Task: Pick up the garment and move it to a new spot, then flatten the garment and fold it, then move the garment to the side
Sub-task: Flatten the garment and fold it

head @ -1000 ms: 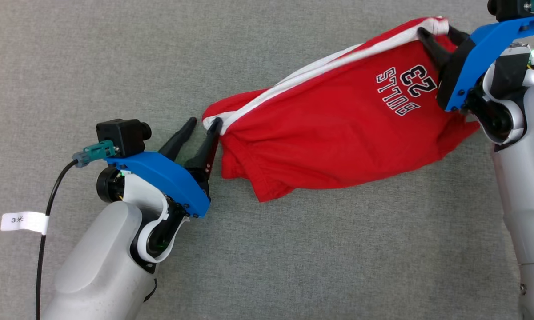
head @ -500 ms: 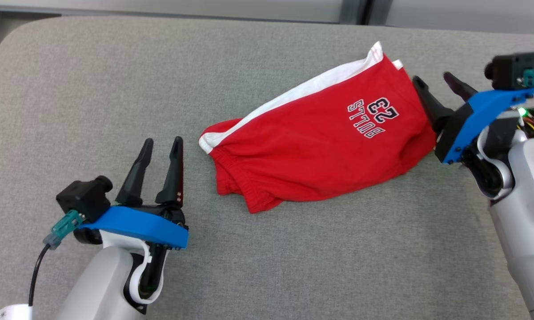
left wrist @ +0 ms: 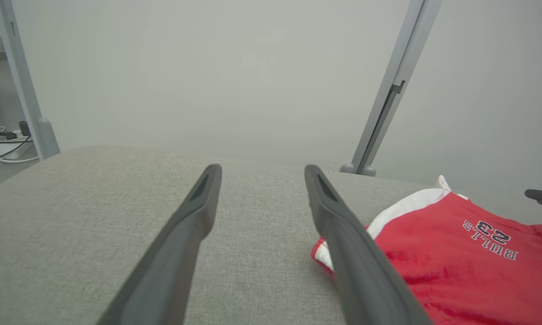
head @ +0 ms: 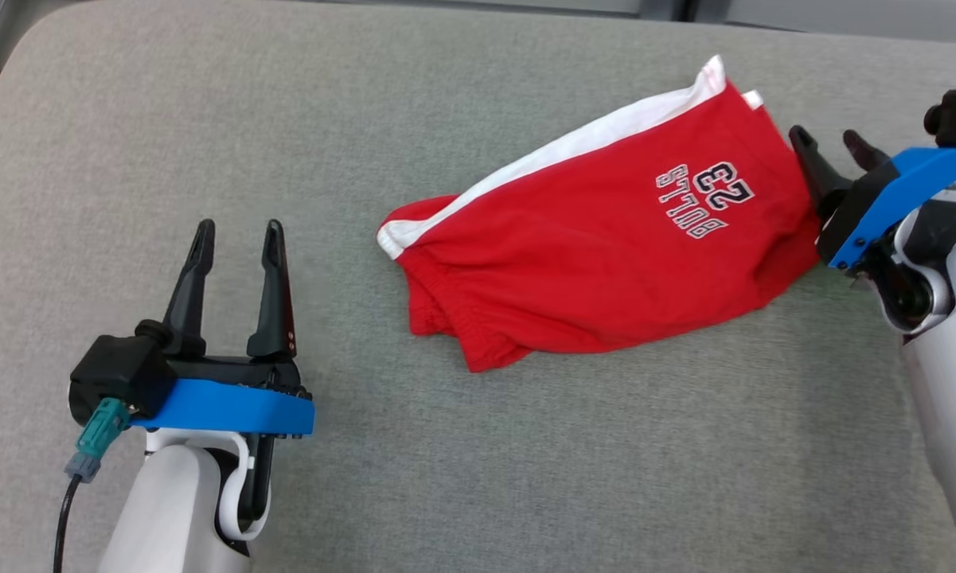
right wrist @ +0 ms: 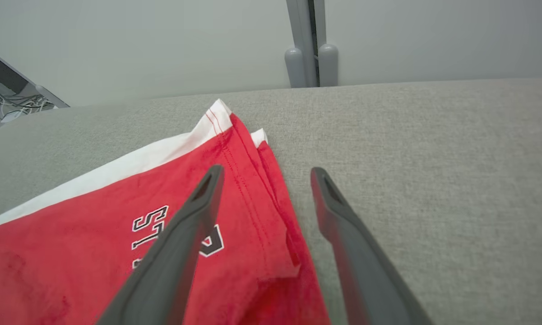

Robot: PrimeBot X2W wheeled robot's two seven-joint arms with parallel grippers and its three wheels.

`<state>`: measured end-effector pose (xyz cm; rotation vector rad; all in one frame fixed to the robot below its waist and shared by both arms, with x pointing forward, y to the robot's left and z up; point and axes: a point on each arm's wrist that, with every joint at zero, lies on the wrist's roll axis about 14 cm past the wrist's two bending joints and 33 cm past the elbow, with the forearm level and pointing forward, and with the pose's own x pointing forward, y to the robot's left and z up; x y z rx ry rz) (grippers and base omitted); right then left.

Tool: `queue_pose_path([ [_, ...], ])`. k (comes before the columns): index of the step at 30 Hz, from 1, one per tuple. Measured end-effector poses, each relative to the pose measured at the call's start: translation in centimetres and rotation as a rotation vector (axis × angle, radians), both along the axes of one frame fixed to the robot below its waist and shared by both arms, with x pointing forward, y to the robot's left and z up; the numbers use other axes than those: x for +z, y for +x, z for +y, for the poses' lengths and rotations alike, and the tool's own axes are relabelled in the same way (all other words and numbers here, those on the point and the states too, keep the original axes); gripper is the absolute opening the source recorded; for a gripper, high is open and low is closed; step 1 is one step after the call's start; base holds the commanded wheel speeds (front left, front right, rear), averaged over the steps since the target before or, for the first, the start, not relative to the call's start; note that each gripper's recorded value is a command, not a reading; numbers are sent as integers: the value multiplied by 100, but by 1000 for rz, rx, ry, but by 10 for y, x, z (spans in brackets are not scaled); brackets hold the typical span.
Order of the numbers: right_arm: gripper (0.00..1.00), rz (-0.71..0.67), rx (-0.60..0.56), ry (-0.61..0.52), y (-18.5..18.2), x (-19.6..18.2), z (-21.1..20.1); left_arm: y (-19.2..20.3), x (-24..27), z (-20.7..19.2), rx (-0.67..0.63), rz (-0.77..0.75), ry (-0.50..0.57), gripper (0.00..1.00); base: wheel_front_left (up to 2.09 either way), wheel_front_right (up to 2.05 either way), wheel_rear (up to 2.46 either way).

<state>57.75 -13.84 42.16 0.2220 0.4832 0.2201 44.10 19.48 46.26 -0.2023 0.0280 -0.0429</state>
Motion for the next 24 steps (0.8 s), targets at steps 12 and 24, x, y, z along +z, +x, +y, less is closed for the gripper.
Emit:
queue_pose_path([
  [12, 0, 197, 96, -108, 4, -58, 34, -21, -10, 32, 104, 41, 40, 100, 0, 0, 0],
  [24, 0, 75, -43, -125, -25, -19, -29, -29, 4, 4, 2, 4, 45, 100, 0, 0, 0],
])
